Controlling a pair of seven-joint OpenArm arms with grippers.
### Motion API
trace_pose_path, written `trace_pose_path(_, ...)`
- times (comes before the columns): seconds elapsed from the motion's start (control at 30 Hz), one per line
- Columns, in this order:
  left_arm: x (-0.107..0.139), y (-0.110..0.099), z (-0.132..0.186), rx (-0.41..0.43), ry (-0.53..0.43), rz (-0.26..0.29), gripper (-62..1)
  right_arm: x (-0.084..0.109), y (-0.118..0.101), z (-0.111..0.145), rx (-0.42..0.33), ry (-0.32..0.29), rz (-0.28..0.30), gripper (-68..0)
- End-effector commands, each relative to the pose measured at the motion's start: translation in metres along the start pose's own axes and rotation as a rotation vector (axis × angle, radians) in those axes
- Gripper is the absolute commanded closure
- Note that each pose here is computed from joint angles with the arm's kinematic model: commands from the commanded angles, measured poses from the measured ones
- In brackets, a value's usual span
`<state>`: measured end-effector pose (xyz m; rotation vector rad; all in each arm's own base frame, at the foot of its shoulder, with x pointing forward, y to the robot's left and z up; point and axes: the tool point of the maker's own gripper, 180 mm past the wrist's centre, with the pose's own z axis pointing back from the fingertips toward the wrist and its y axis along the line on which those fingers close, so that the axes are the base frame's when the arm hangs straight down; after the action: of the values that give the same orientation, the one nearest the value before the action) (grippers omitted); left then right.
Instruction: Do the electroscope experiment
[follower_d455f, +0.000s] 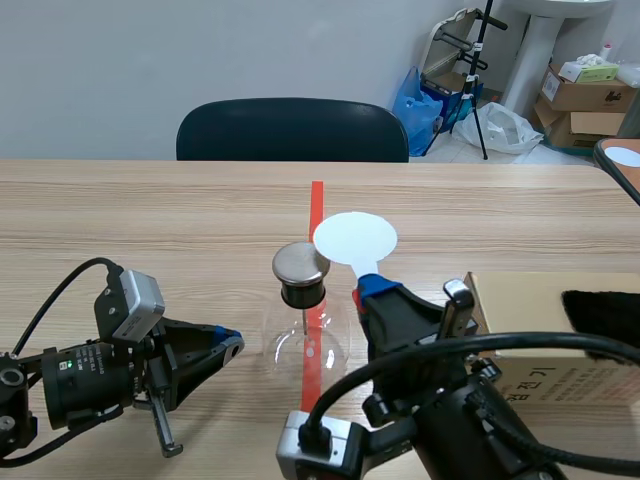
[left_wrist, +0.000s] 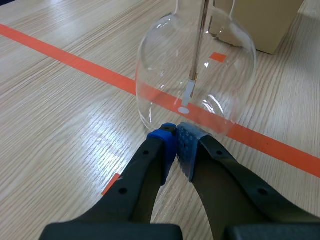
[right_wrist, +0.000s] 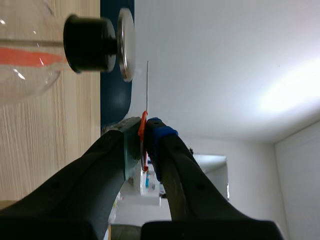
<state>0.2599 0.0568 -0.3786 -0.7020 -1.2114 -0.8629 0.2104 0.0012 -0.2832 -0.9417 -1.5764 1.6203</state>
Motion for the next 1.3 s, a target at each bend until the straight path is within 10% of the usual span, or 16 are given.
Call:
trace_pose_path(0.0, 0.012, 0.0, -0.005, -0.002, -0.045, 0.0, -3.0, 0.001, -0.009, -0.003, -0.033, -0.019, 0.01, -1.1)
trace_pose_path(0.43, 0.016, 0.0, -0.005, -0.001, -0.068, 0.0, -3.0, 0.026, -0.009, -0.001, -0.033, -0.158, 0.012, -1.1)
trace_pose_path(1.27, 0.017, -0.001, -0.005, -0.002, -0.07, 0.001, -3.0, 0.026, -0.009, -0.001, -0.033, -0.158, 0.012, -1.1)
